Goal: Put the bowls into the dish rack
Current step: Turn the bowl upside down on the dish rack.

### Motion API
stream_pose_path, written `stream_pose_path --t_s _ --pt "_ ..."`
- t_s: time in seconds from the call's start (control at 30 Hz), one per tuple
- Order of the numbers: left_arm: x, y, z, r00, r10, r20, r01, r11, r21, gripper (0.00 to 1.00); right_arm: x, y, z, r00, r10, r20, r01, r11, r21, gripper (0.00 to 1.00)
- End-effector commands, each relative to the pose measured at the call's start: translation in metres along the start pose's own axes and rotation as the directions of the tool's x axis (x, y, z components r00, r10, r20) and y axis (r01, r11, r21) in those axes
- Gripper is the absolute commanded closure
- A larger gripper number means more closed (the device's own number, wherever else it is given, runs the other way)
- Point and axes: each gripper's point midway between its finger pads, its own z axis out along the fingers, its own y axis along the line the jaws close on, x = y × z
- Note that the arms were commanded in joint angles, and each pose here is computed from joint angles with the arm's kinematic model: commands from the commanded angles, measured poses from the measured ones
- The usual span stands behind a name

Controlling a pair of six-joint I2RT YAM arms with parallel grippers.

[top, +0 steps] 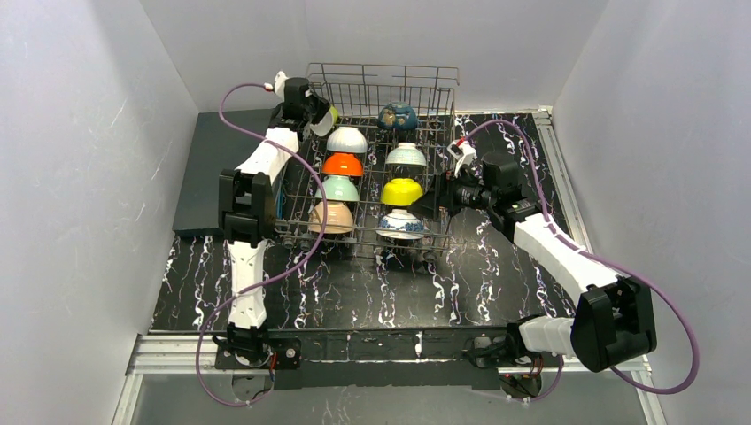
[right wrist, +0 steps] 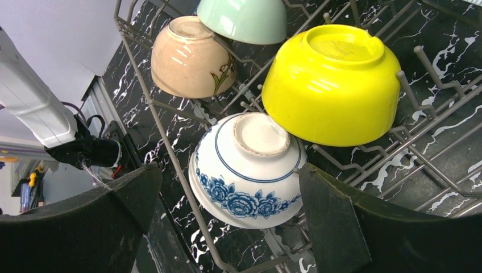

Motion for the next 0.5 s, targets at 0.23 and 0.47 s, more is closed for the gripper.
stream_pose_path --t_s 0.23,0.47 --pt "-0.059 -0.125 -0.069 0.972 0.195 0.134 -0.230 0.907 0.353 1.00 -0.051 0.015 -0.001 0.991 -0.099 0.089 0.101 0.995 -0.017 0.01" --pt "-0.039 -0.161 -0.120 0.973 0.216 0.081 -0.227 0.833 0.504 1.00 -0.083 -0.031 -0.012 0.989 -0.089 0.115 0.051 0.952 0.302 0.01"
